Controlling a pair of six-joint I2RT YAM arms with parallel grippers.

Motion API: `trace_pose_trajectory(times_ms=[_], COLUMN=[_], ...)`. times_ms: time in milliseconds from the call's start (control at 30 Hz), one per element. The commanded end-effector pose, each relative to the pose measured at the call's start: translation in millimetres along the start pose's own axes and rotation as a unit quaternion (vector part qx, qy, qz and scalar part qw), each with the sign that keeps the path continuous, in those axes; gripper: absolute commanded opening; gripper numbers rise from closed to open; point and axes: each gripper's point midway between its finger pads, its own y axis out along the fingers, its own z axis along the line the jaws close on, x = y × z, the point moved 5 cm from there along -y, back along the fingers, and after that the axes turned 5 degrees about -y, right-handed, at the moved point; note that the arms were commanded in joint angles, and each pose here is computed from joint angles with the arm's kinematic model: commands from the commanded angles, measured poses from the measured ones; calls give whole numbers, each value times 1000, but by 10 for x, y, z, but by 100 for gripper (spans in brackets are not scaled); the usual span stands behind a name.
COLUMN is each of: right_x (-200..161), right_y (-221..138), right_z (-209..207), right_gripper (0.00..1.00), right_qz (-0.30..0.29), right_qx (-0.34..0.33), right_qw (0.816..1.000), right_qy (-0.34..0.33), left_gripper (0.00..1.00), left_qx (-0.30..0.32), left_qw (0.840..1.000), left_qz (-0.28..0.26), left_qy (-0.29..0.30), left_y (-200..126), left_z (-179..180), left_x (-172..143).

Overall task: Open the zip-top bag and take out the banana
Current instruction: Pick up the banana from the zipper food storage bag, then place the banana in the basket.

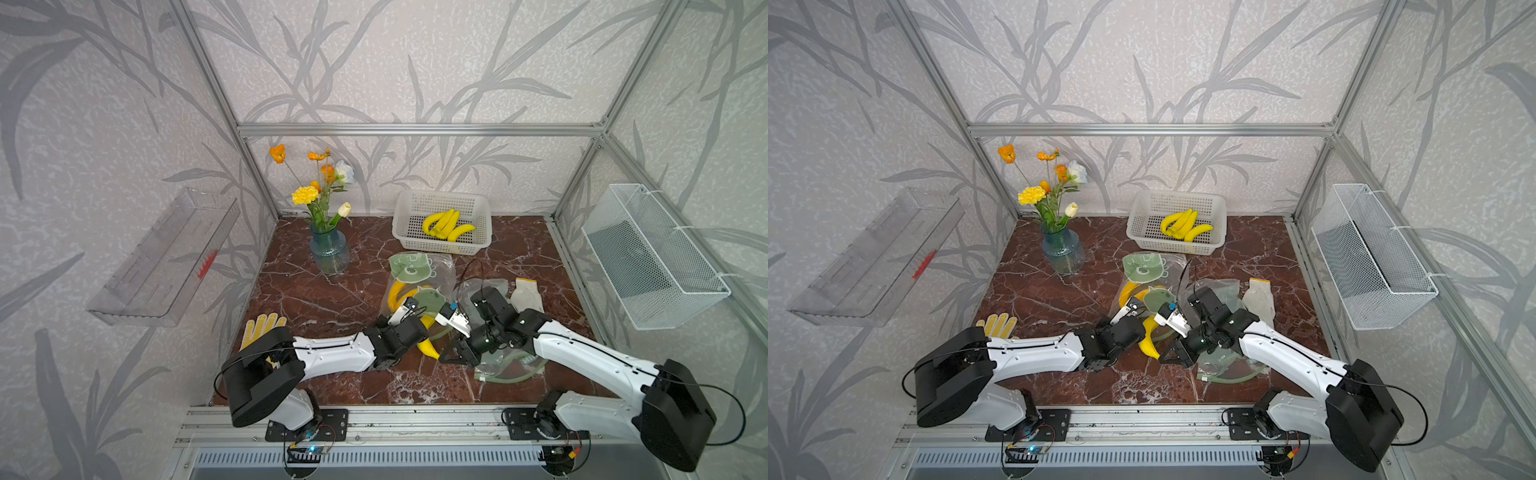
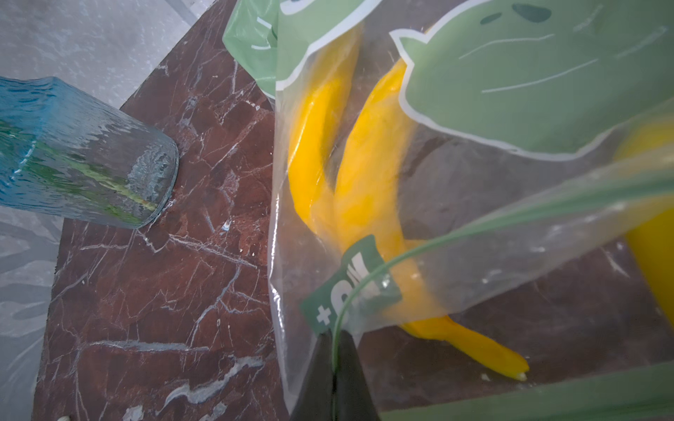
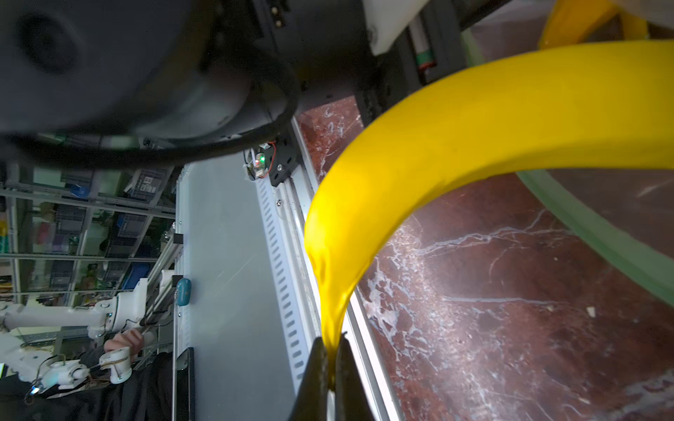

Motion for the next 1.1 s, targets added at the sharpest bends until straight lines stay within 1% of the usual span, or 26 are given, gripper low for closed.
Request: trace_pose_trajectory(times_ms=[0, 133, 267, 367, 467, 567, 633, 700, 767, 833, 933, 1000, 1067], right_x=[50, 177, 343, 471, 642, 844, 984, 1132, 1269, 1415, 1619, 1744, 1854], right_y=[-89, -275, -557, -758, -964, -1131, -1197, -1254, -1325, -1370, -1395, -1396, -1375], right_z=[158, 253, 326, 362, 299, 174, 110, -8, -60, -184, -548, -923, -1243], right_gripper=[0, 0, 0, 0, 0, 0, 0, 0, 0, 0, 0, 0, 0], right_qz=[-27, -79, -132, -173, -212, -230, -237, -237, -236, -241, -240, -232, -221], right_qx=[30, 28, 8, -22, -54, -62, -67, -83, -77, -98, -159, -206, -235], right_qw=[999, 996, 990, 982, 973, 968, 966, 964, 964, 961, 954, 949, 945], right_qy=[-19, -30, -45, -65, -77, -73, -83, -87, -94, -94, -82, -57, -50], left_gripper=[0, 0, 0, 0, 0, 0, 0, 0, 0, 0, 0, 0, 0], left_qx=[-9, -11, -14, -14, -19, -19, -17, -17, -16, -18, -28, -31, -40], left_qw=[1000, 1000, 1000, 999, 999, 999, 999, 1000, 1000, 999, 999, 999, 999], left_qz=[-2, 0, 1, 1, -1, -2, -3, -3, -4, -6, -11, -12, -15], left_qy=[-12, -17, -25, -29, -33, -30, -29, -26, -26, -28, -28, -25, -25], left_y=[-40, -52, -69, -76, -80, -76, -74, -70, -68, -75, -77, -77, -83], left_z=[13, 23, 43, 53, 46, 46, 47, 50, 50, 53, 26, 15, -8], left_x=[89, 67, 45, 37, 46, 51, 50, 38, 40, 52, 77, 95, 117])
